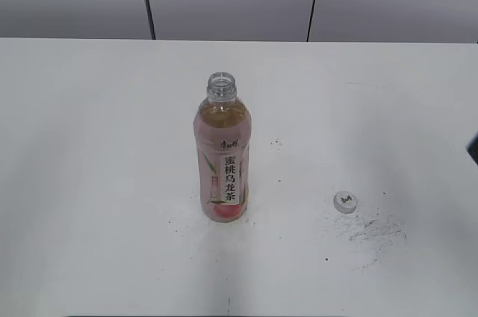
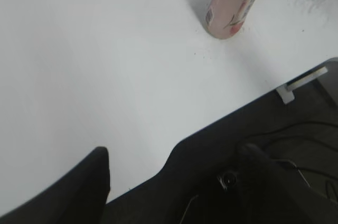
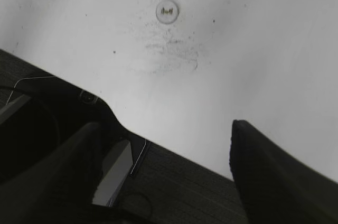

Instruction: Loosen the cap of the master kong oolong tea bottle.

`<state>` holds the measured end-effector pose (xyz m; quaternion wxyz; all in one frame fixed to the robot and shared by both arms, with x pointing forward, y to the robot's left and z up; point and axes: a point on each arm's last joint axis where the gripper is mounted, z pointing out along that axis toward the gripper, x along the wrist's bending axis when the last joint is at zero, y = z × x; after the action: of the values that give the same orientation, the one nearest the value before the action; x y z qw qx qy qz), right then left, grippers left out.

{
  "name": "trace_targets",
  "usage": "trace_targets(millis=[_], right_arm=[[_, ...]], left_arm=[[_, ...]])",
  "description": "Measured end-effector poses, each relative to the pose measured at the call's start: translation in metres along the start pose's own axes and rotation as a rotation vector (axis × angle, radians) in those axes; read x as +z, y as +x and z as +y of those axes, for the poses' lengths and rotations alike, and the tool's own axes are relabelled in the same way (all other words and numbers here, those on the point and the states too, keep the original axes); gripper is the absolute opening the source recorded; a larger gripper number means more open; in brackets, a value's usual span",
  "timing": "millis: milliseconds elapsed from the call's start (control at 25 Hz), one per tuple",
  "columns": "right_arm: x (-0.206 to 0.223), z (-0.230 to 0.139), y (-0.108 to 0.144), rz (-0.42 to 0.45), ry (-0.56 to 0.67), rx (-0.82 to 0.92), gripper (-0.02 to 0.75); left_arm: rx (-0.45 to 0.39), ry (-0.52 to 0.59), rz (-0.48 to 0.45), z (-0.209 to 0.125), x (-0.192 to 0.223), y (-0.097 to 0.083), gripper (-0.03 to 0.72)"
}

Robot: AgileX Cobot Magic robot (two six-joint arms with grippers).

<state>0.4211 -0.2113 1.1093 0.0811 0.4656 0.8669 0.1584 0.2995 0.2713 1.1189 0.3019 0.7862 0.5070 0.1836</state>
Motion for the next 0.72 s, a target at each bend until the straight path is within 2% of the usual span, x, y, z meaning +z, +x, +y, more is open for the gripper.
trace_targets(millis=[160,280,480,600,720], right_arm=[[-0.015,-0.059,0.011,-0.009,-0.075,0.008,0.566],[-0.035,-0.104,0.019,-0.029,-0.219,0.007,0.566],[-0.046,-0.158,0.028,-0.055,-0.408,0.006,0.566],[-0.04,-0.182,0.032,-0.067,-0.497,0.002,0.566],[-0.021,-0.192,0.031,-0.083,-0.556,0.003,0.566]], left_arm=[[0.021,-0.172,-0.015,-0.03,-0.032,0.005,0.459],[0.027,-0.268,-0.018,-0.051,-0.04,0.008,0.459],[0.035,-0.244,-0.017,-0.08,-0.013,0.009,0.459],[0.04,-0.326,-0.025,-0.076,-0.008,0.008,0.458],[0.047,-0.332,-0.028,-0.073,-0.002,0.007,0.458]])
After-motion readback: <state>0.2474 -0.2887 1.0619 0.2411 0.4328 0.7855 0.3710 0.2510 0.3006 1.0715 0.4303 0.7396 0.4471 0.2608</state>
